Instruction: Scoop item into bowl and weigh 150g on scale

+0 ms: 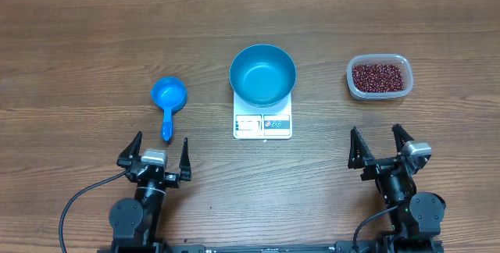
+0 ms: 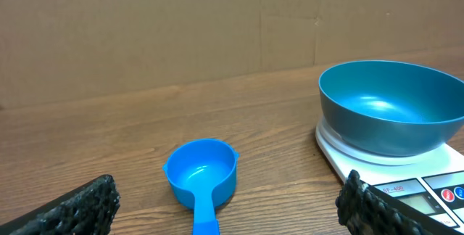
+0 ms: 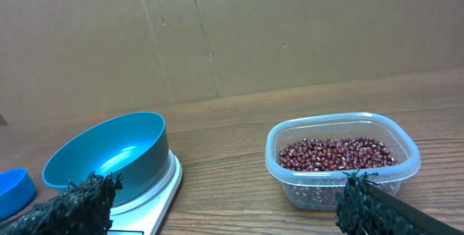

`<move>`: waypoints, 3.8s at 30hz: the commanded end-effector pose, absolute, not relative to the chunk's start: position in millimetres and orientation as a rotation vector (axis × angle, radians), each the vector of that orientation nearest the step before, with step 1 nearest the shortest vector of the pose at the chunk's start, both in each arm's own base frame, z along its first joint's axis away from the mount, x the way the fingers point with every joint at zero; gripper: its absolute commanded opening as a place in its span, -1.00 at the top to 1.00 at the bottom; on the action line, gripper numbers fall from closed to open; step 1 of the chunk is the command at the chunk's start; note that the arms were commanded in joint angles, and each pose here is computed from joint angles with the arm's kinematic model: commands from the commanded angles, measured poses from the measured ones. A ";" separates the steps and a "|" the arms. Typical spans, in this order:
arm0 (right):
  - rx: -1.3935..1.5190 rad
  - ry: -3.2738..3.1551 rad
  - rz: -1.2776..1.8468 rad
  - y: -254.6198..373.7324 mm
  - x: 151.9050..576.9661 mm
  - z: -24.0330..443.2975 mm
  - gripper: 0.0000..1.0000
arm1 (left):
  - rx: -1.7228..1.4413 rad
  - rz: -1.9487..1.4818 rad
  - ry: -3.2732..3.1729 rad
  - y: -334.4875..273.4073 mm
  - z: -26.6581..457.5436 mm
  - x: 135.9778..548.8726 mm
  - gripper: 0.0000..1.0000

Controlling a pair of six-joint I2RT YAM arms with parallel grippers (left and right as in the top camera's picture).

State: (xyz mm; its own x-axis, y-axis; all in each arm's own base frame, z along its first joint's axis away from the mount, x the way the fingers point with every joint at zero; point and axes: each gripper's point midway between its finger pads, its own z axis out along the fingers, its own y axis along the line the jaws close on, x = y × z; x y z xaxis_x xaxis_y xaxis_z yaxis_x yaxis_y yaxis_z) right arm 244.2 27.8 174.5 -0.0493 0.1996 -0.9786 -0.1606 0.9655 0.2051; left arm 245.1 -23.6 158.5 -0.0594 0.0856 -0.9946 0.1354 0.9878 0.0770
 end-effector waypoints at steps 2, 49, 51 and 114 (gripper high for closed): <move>0.023 1.587 0.286 27.4 244.1 173.1 -1.00 | 0.183 -0.029 1.627 -22.9 158.4 244.9 -0.99; 0.023 1.587 0.286 27.4 244.1 173.1 -1.00 | 0.198 0.004 1.626 -20.8 158.3 245.1 -0.99; 0.023 1.587 0.286 27.4 244.1 173.1 -1.00 | 0.198 0.004 1.626 -20.8 158.3 245.1 -0.99; 0.023 1.587 0.286 27.4 244.1 173.1 -1.00 | 0.093 -0.028 2.965 25.3 182.7 341.7 -0.99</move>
State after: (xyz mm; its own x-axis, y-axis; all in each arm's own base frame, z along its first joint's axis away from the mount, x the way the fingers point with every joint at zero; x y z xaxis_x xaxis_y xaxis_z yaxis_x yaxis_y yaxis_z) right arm 244.2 27.7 175.0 -0.0470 0.2000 -0.9787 -0.1606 0.9655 0.2050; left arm 333.8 15.5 196.2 -0.9737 0.0649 -0.2184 0.0706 0.9973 -0.0187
